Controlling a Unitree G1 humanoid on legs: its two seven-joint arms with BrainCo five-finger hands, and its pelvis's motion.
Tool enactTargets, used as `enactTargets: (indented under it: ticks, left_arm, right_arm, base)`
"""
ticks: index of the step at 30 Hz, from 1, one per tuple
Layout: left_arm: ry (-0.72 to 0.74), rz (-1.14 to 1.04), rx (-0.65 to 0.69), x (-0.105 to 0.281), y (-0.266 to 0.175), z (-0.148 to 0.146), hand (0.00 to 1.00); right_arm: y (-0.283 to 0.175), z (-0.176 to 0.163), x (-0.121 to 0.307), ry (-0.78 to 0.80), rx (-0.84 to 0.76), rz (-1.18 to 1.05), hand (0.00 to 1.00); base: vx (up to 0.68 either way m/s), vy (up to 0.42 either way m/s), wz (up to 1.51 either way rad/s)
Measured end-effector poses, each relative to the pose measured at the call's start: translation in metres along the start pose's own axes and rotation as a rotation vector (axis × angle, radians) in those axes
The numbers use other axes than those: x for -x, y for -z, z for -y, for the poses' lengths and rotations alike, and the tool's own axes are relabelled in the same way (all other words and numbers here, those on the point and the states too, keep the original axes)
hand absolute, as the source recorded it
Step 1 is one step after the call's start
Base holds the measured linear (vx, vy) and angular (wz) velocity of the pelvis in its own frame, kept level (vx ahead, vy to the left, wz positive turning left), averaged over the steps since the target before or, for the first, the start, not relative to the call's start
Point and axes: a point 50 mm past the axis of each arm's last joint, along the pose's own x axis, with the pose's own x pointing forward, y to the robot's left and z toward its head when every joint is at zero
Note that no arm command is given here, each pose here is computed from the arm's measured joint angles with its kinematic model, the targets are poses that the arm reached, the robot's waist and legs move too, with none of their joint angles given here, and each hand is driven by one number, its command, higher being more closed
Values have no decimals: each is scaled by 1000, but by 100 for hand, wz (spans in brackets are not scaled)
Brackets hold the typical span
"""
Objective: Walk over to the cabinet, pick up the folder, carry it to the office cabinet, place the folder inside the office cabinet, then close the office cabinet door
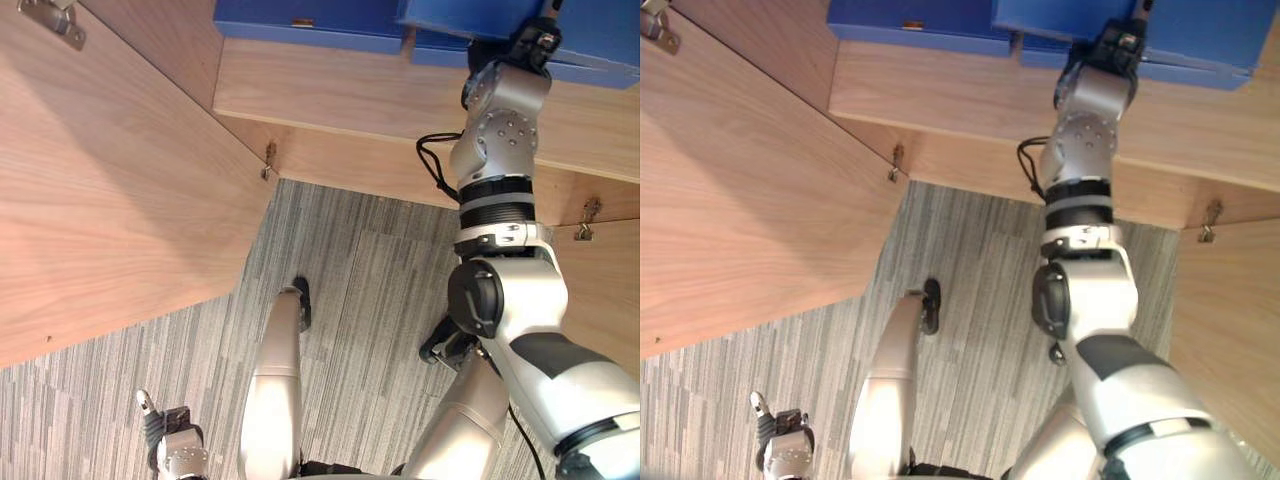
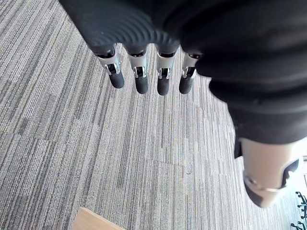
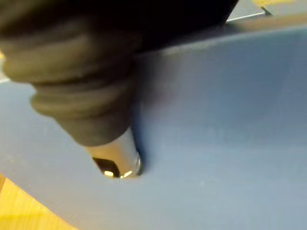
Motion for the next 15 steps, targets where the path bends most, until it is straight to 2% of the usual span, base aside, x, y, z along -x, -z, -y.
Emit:
enactTargets:
  ticks: [15]
  left_arm:
    - [-29,-11,13,-2,2,-4,0]
  right_arm:
    - [11,-21,4,-63,23,-32,0]
  base:
    - [0,0,0]
